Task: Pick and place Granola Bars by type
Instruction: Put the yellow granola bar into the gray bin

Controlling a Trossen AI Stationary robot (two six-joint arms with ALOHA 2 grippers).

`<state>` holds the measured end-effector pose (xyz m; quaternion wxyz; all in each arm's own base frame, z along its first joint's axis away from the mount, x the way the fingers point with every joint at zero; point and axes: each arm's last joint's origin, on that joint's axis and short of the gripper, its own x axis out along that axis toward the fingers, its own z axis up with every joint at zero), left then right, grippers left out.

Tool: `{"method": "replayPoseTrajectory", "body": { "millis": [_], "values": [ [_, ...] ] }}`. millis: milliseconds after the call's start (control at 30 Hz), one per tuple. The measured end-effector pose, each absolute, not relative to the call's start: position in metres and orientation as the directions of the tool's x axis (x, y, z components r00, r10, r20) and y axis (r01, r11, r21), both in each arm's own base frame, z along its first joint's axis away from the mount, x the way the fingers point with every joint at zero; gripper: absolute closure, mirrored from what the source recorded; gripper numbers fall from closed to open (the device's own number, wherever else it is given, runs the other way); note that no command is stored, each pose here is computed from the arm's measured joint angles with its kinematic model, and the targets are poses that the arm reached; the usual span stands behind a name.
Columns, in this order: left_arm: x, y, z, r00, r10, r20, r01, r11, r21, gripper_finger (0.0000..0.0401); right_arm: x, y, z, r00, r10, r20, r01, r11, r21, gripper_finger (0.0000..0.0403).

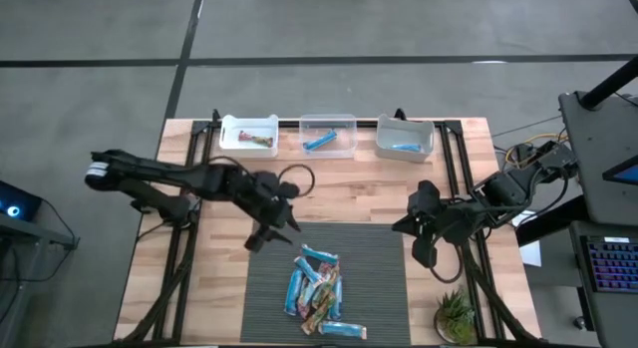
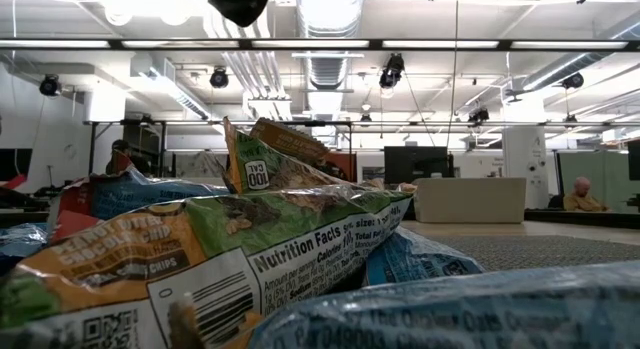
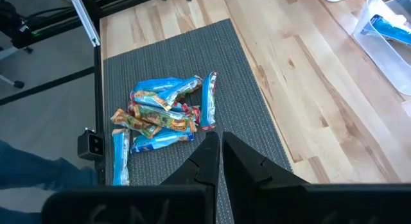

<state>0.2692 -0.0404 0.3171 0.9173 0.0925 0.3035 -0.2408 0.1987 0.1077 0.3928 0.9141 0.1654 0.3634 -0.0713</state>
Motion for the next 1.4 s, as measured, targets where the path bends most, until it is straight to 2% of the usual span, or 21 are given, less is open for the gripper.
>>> {"method": "replayPoseTrajectory", "body": {
  "millis": [167,400,767,867,1133,1400],
  "values": [
    [0.279,-0.052,0.303,0.684,-0.329,-0.651,0.475,0.878,0.055,0.0247,0.199,0.108,0.393,0.726,-0.010,-0.688,0.251,0.935,0.251,0.0390],
    [0.294,-0.055,0.291,0.672,-0.312,-0.672,0.415,0.910,-0.007,0.0247,0.199,0.108,0.393,0.726,-0.009,-0.688,0.250,0.935,0.251,0.0390],
    [0.308,-0.058,0.303,0.696,-0.317,-0.644,0.409,0.913,-0.007,0.0246,0.199,0.108,0.393,0.726,-0.006,-0.688,0.258,0.929,0.264,0.0390],
    [0.308,-0.058,0.307,0.704,-0.318,-0.636,0.408,0.913,-0.004,0.0236,0.199,0.108,0.393,0.726,-0.006,-0.688,0.260,0.928,0.266,0.0390],
    [0.308,-0.061,0.307,0.706,-0.307,-0.638,0.381,0.924,-0.023,0.0180,0.199,0.108,0.393,0.725,-0.007,-0.688,0.258,0.930,0.262,0.0390],
    [0.304,-0.077,0.306,0.683,-0.346,-0.643,0.506,0.859,0.075,0.0176,0.199,0.108,0.393,0.725,-0.007,-0.689,0.248,0.935,0.252,0.0390]
  ]
}}
